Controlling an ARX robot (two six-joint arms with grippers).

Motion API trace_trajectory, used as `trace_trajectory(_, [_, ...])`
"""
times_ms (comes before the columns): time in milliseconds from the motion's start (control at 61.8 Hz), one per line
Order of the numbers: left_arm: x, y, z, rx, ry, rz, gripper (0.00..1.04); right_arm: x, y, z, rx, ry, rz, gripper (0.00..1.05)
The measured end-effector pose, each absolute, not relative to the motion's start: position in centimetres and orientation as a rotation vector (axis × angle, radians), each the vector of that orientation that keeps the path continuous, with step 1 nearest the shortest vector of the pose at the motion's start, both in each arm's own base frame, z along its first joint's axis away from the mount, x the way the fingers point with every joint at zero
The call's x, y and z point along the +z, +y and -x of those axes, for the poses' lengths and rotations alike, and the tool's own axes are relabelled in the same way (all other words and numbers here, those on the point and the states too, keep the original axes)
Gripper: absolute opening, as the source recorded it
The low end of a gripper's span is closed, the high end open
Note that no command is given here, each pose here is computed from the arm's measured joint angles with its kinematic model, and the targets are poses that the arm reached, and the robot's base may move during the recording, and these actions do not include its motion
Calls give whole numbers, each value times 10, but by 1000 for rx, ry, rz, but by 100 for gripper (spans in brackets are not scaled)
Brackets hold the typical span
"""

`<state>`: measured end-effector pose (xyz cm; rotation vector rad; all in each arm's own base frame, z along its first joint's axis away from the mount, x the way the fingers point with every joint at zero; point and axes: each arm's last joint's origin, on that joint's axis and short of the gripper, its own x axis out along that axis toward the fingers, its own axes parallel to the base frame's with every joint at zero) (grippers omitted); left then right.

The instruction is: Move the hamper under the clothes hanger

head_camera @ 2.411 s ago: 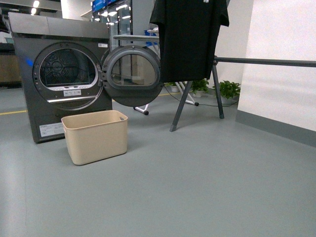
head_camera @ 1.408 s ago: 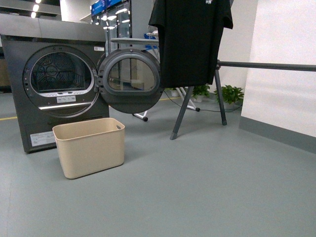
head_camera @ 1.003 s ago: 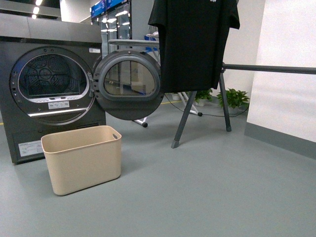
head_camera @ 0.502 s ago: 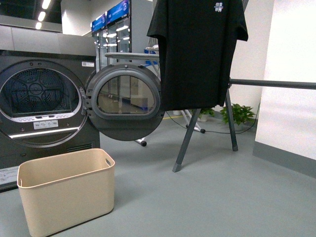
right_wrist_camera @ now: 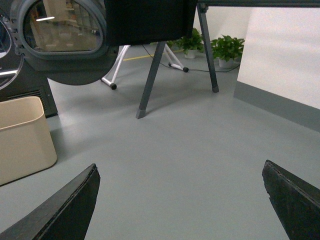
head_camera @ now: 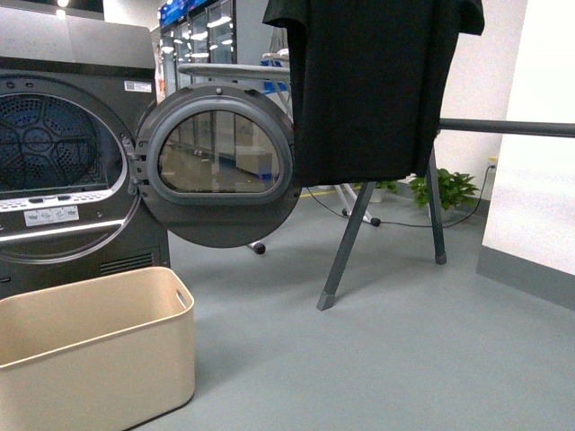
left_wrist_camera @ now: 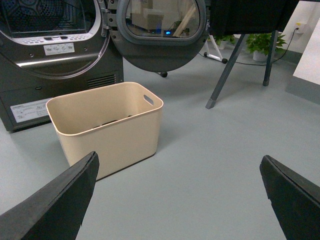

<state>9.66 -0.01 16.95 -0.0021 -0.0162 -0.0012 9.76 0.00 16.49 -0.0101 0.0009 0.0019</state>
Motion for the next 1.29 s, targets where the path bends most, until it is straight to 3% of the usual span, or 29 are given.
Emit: trace_trajectory(1294, [169,0,-97,-2,-16,2,98,165,0,-98,2,1,10,97])
